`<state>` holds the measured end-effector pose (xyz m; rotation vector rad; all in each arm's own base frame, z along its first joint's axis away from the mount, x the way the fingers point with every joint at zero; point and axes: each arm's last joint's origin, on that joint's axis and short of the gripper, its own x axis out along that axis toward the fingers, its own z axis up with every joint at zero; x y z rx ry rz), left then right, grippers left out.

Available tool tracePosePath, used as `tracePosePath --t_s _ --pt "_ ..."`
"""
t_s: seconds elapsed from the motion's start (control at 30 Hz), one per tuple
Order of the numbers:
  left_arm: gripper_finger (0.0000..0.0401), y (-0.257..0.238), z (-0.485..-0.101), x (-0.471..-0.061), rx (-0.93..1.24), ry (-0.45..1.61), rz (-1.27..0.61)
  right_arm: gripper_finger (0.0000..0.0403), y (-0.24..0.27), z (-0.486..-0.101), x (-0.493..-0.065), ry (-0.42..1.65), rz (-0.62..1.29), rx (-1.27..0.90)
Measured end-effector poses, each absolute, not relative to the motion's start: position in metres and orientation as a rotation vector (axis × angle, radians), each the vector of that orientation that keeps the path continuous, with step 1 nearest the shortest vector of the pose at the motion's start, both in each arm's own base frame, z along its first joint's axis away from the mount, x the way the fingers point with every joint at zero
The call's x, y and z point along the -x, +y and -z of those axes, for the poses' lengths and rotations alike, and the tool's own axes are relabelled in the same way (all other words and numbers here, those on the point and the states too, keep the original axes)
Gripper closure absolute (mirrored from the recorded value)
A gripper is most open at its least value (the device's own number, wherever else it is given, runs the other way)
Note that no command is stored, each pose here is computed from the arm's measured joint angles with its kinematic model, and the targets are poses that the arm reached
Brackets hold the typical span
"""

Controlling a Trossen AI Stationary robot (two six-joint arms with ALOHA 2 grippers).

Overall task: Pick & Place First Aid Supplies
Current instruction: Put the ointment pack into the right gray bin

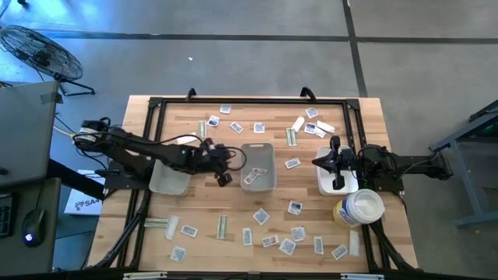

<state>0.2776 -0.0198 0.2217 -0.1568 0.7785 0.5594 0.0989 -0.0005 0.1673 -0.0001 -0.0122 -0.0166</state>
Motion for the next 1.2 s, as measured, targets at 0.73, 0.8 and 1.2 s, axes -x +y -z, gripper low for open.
tracePosePath --t_s 0.73,0.8,1.2 --pt "0.0312 0.060 -0.161 -0.269 0.485 0.961 -1.016 0.0391 0.000 -0.168 -0.099 -0.015 0.016 0.000" --pt "0.0312 0.064 -0.155 -0.265 0.517 0.949 -1.040 0.0391 0.000 -0.168 -0.099 -0.015 0.016 0.000" --pt "0.0311 0.067 -0.142 -0.257 0.536 0.913 -1.084 0.0391 0.000 -0.168 -0.099 -0.016 0.016 0.000"
